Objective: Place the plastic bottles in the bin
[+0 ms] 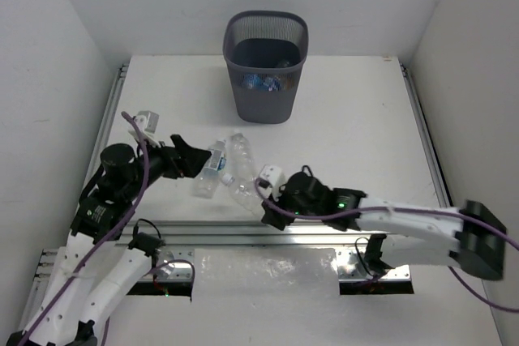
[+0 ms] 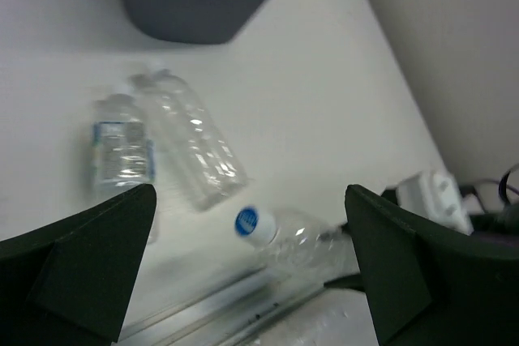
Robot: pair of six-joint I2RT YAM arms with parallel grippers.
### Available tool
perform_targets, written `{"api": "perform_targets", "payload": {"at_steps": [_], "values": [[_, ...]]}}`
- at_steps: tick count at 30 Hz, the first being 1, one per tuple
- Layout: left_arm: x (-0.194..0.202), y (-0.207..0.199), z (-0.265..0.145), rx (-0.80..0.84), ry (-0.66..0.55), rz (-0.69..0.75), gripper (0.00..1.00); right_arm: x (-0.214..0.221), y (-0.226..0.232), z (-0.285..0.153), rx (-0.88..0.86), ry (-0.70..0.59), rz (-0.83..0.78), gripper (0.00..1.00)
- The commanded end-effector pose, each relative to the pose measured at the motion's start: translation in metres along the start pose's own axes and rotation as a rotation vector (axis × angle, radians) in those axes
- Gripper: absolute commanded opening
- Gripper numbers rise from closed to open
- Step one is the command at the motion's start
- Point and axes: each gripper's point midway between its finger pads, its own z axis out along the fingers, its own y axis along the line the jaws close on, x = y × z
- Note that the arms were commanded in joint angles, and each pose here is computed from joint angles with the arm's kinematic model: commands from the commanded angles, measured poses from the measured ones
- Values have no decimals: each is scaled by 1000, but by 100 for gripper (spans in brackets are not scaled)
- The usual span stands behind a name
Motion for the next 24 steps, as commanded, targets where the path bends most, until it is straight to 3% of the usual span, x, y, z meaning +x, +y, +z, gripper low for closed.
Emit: {"api": "perform_targets", "payload": {"at_steps": [1, 4, 8, 15, 17, 20, 21, 22, 23, 24], "values": [[10, -58, -14, 346, 37, -2, 100, -61, 9, -46, -31, -296, 56, 30], [14, -99, -32, 626, 42, -13, 100, -89, 15, -79, -62, -428, 68, 29], [9, -129, -52, 859, 37, 1, 100, -126, 41, -114, -192, -580, 32, 29], [3, -148, -37, 937, 30, 7, 99, -181, 77, -154, -372, -737, -61, 29], [10, -156, -25, 928, 63, -7, 94, -189, 80, -156, -381, -749, -73, 30], [16, -169, -11, 923, 94, 8, 63, -204, 80, -163, -373, -777, -92, 34], [14, -177, -12, 941, 99, 21, 28, -210, 76, -166, -346, -793, -93, 40], [12, -179, -10, 941, 101, 23, 13, -213, 73, -166, -324, -797, -89, 48], [8, -178, 1, 902, 97, 14, 0, -215, 68, -168, -297, -805, -81, 60], [-4, -178, 9, 844, 86, 30, 0, -214, 54, -171, -215, -806, -59, 99]]}}
